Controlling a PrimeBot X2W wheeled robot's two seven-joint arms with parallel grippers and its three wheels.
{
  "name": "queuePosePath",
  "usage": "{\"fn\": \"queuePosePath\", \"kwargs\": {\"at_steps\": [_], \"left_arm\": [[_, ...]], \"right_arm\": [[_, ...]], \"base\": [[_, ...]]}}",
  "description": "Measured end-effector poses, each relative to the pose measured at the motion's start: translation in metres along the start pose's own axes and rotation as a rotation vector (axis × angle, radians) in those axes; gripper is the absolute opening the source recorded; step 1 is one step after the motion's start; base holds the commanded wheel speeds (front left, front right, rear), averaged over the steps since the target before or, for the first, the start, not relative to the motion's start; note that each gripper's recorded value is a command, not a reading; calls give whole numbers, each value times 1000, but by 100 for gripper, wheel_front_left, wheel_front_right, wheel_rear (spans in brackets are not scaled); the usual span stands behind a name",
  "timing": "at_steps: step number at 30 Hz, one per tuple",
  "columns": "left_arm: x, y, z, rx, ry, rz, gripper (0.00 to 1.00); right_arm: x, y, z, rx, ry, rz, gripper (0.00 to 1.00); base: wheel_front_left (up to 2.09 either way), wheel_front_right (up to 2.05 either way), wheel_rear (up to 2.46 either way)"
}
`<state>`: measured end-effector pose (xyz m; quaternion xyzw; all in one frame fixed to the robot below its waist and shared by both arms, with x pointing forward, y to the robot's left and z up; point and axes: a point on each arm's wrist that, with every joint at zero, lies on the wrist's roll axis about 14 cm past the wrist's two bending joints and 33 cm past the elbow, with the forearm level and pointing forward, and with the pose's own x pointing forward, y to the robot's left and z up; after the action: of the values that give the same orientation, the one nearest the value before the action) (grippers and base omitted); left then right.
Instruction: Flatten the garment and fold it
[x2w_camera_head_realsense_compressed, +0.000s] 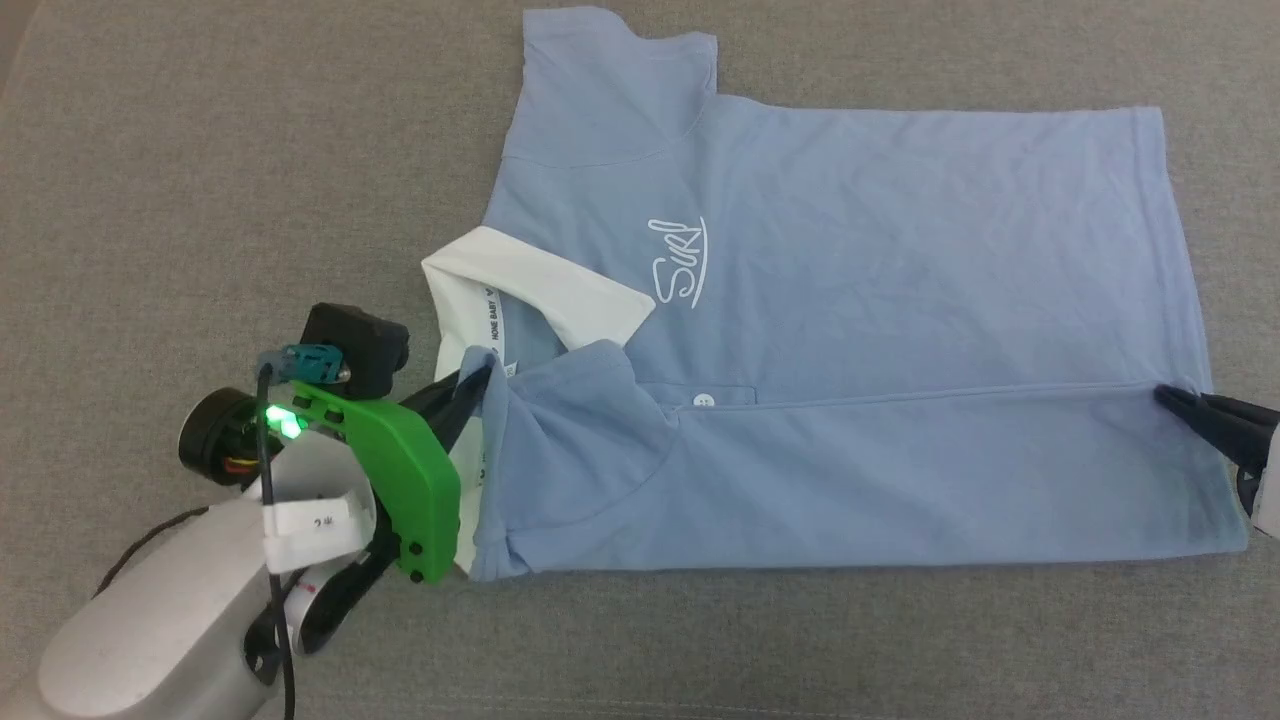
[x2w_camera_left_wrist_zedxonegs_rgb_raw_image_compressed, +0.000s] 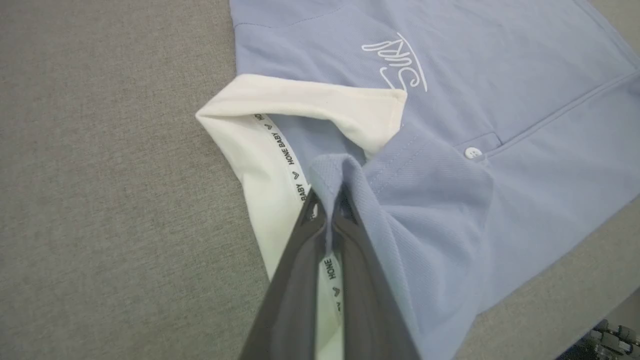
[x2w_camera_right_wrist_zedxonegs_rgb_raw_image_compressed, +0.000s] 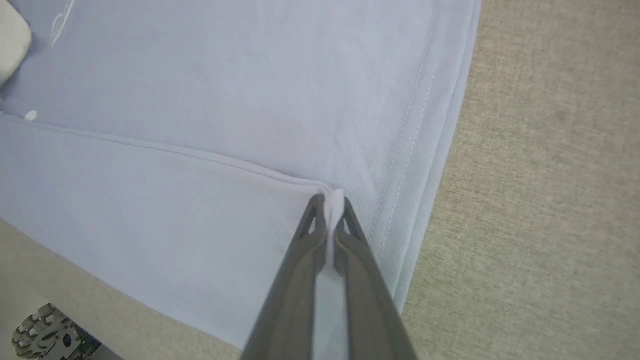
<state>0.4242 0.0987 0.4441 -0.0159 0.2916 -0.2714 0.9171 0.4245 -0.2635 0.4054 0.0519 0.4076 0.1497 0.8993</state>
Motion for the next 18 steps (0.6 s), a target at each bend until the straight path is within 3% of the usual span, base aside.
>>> {"fn": "queuePosePath", "kwargs": {"at_steps": [11, 12, 13, 14, 18], "left_arm": [[20, 20, -10, -4, 16, 64, 0], [21, 22, -12, -6, 18, 71, 8], [21, 23, -14, -7, 23, 83, 63], [21, 25, -16, -6, 28, 90, 100], [20, 26, -15, -10, 14, 113, 100]], "right_arm": [[16, 1, -6, -25, 25, -18, 0], [17, 1, -7, -27, 27, -22, 0], [17, 1, -7, -30, 25, -27, 16], [17, 0, -6, -36, 22, -31, 100], [14, 1, 3, -57, -20, -46, 100]], "base": [[0, 0, 0], [0, 0, 0], [0, 0, 0], [0, 0, 0], [0, 0, 0]]}}
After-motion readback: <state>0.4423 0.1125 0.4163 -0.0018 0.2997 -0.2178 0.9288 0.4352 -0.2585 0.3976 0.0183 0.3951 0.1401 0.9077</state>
